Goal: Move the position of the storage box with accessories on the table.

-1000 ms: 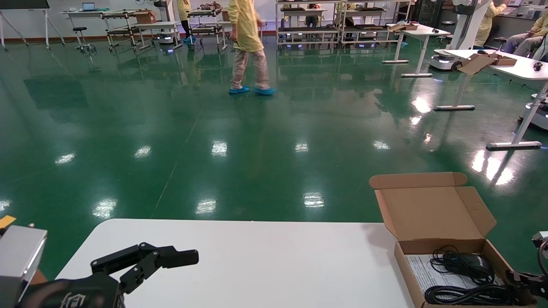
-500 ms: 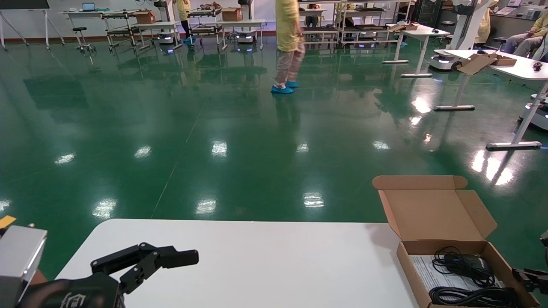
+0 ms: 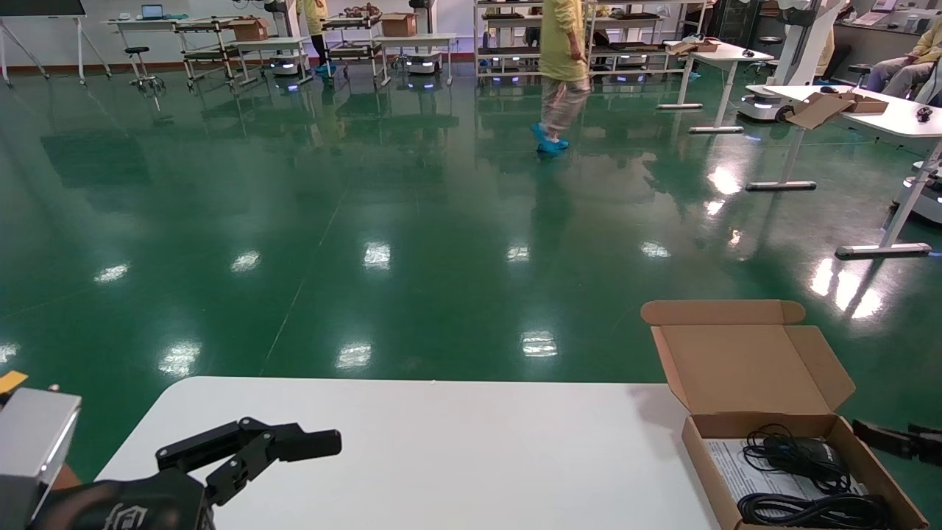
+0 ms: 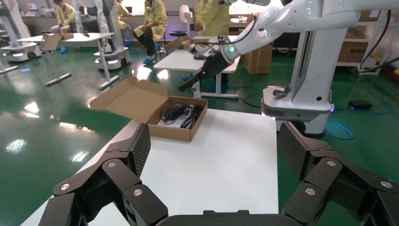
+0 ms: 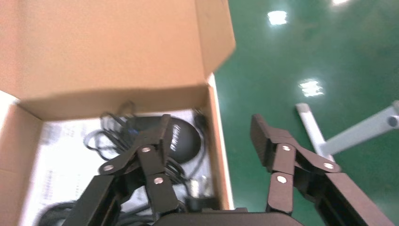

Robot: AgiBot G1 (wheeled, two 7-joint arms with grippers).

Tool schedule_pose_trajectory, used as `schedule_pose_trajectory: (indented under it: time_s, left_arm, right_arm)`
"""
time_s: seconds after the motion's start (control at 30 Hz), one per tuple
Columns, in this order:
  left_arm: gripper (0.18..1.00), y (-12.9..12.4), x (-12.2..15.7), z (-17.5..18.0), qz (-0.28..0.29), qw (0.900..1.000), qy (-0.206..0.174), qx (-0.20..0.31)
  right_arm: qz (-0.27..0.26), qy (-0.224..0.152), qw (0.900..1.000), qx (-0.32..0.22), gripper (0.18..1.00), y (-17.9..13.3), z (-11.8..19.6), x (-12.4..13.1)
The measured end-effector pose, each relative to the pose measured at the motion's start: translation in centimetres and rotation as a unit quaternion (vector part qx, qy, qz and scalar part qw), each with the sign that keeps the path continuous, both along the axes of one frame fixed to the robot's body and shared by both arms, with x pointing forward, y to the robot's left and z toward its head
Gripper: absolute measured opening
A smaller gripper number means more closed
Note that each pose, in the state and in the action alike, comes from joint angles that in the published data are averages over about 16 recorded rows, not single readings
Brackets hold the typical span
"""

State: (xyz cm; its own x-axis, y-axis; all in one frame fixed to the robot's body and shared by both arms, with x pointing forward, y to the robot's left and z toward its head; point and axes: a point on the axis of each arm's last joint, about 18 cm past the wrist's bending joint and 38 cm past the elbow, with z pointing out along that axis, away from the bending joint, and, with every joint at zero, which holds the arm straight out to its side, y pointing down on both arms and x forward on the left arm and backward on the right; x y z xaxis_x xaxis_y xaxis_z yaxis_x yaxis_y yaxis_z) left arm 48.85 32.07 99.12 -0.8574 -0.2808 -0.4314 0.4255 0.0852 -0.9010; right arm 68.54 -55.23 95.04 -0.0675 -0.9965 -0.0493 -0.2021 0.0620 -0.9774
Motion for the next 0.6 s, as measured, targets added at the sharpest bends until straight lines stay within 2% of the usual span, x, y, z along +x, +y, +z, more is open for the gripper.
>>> schedule_pose_trajectory:
  time_s: [0.27, 0.6]
  left_arm:
    - [1.000, 0.0, 0.0, 0.0, 0.000, 1.0000, 0.000, 0.000]
    - [1.000, 0.0, 0.0, 0.0, 0.000, 1.0000, 0.000, 0.000]
  right_arm:
    - [0.055, -0.050, 0.996, 0.057, 0.730, 0.8, 4.4, -1.4]
    - [0.134, -0.103, 0.979, 0.113, 0.908, 2.2, 9.1, -3.9]
